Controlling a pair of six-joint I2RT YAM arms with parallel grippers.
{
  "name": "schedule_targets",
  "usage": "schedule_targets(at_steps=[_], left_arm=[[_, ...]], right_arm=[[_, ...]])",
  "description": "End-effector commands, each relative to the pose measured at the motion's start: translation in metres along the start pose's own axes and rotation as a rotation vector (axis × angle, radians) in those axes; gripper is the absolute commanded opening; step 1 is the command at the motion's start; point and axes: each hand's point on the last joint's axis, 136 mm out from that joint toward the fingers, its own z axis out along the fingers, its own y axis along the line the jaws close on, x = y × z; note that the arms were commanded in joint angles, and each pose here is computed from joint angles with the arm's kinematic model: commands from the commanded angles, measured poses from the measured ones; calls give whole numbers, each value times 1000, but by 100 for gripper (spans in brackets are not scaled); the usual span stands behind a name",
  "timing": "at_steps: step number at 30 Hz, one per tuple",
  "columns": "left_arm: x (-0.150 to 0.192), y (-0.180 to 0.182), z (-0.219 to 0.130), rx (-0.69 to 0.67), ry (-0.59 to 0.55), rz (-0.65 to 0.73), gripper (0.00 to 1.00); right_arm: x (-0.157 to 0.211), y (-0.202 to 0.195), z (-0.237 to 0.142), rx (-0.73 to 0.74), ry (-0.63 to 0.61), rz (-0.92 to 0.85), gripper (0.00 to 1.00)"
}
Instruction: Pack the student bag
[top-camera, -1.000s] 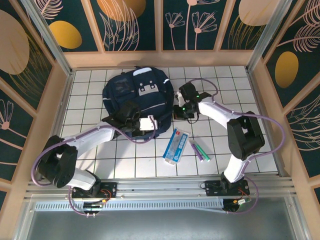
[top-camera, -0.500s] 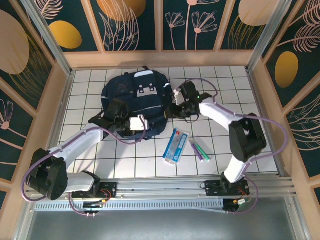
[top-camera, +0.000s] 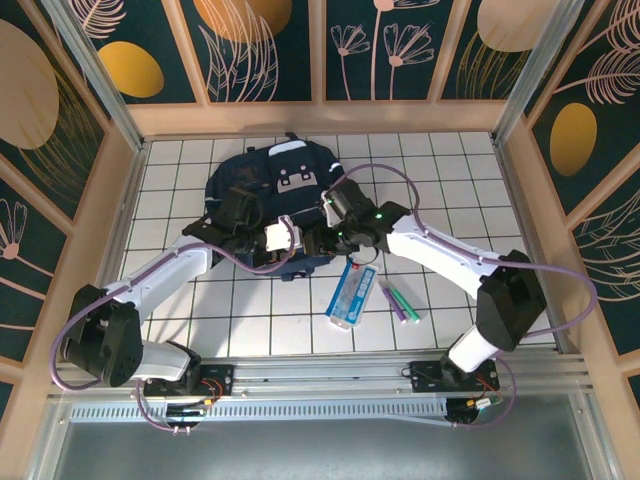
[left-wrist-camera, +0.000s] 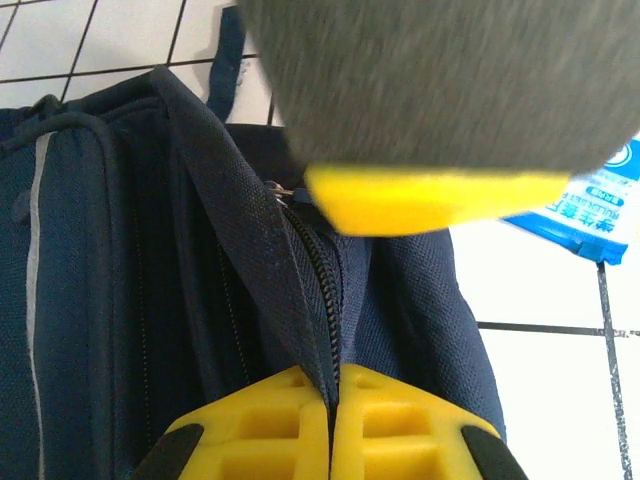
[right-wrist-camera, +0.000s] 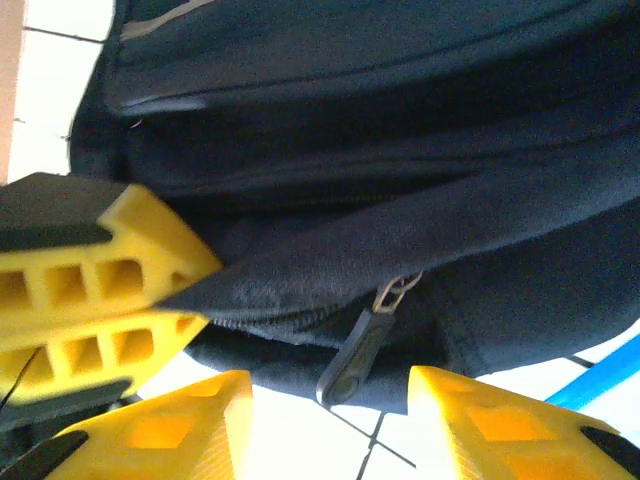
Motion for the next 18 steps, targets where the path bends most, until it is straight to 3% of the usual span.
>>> schedule_targets(at_steps=[1,6,10,17,18], left_arm=[[-32,3,-10,26,-124,9,0],[-44,6,-14,26,-185,-7,0],[-46,5,-15,30,-215,-5,0],[-36,4,-15,15,-179,20,0],[-32,4,-15,11,-161,32,0]], right_arm=[[-8,-22,3,188,-48,8,44],[-8,-17,15,222,-52,-12,35],[-10,-31,19,330,-84,-25,24],[-16,-48,11,437,-96,-54,0],[-17,-50,8,442,-97,-53,0]])
